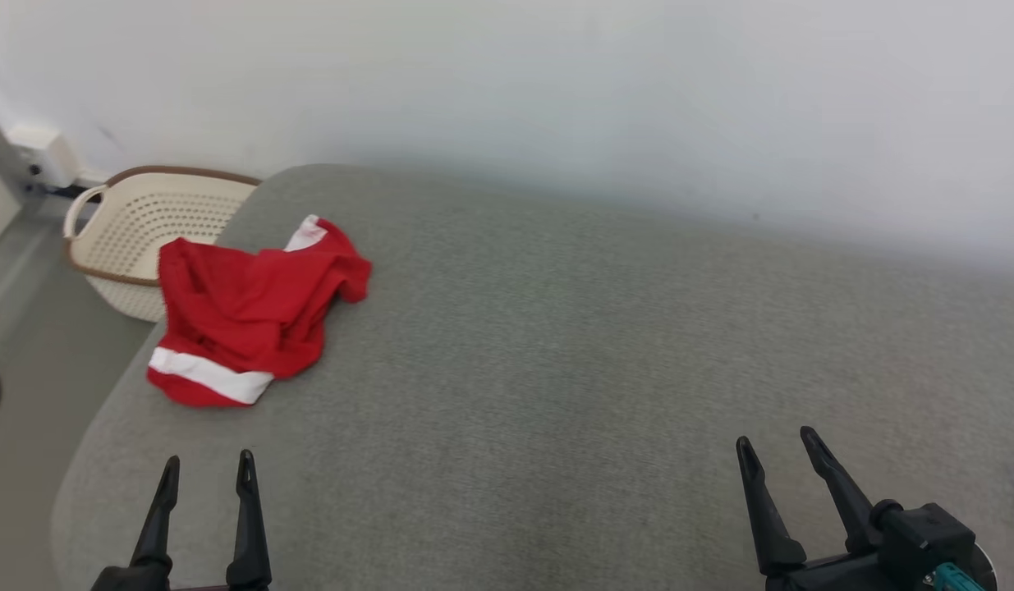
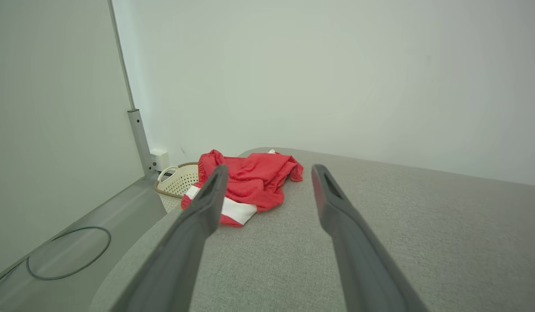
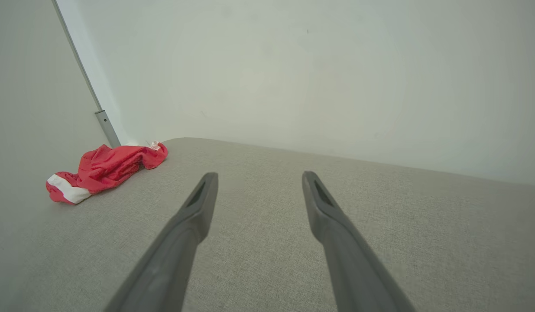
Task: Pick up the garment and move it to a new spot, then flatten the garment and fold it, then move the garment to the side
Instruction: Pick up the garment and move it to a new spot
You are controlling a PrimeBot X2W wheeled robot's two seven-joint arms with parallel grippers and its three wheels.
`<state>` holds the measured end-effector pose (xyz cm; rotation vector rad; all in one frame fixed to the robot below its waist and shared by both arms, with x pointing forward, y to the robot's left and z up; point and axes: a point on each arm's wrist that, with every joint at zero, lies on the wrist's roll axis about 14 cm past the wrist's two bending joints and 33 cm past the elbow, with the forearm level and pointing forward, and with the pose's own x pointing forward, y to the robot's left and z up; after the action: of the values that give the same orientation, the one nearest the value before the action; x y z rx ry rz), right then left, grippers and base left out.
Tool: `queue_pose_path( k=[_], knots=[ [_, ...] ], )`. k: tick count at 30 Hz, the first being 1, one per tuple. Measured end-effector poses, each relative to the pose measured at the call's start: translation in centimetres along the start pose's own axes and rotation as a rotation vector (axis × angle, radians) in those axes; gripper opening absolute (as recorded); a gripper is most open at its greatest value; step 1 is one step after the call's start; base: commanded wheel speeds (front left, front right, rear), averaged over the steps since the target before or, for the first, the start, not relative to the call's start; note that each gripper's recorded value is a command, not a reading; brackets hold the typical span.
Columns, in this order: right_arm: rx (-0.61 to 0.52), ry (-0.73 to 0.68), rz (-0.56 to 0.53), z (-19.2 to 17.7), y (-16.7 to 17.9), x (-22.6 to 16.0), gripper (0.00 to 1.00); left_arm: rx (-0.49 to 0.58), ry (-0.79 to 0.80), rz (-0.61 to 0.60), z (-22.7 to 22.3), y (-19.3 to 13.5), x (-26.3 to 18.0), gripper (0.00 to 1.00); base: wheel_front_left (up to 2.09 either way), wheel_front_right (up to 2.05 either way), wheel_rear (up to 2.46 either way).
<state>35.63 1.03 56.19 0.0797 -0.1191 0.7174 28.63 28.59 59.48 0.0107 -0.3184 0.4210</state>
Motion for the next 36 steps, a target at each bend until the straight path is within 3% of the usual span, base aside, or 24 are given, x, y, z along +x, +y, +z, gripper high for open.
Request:
queue_pose_path(
  k=[7, 19, 24, 29, 36],
  knots=[
    [0.020, 0.001, 0.078, -0.3, 2.3, 1.3, 1.00, 0.019, -0.010, 0.071, 0.7, 2.6, -1.3, 1.00, 0.00, 0.00, 0.00],
    [0.034, 0.003, 0.092, -0.7, 2.5, 1.9, 1.00, 0.010, -0.053, 0.089, 1.9, 2.8, -0.5, 1.00, 0.00, 0.00, 0.00],
    [0.036, 0.003, 0.090, -0.8, 2.0, 2.3, 1.00, 0.055, -0.260, 0.071, 8.5, 3.1, 3.4, 1.00, 0.00, 0.00, 0.00],
    [0.028, -0.002, 0.096, -0.7, 1.3, 2.9, 1.00, 0.086, -0.336, 0.077, 12.8, 4.2, 8.0, 1.00, 0.00, 0.00, 0.00],
    [0.021, 0.014, 0.068, -1.5, -1.3, 3.5, 1.00, 0.071, -0.057, 0.066, 6.8, 5.8, 15.9, 1.00, 0.00, 0.00, 0.00]
  ],
)
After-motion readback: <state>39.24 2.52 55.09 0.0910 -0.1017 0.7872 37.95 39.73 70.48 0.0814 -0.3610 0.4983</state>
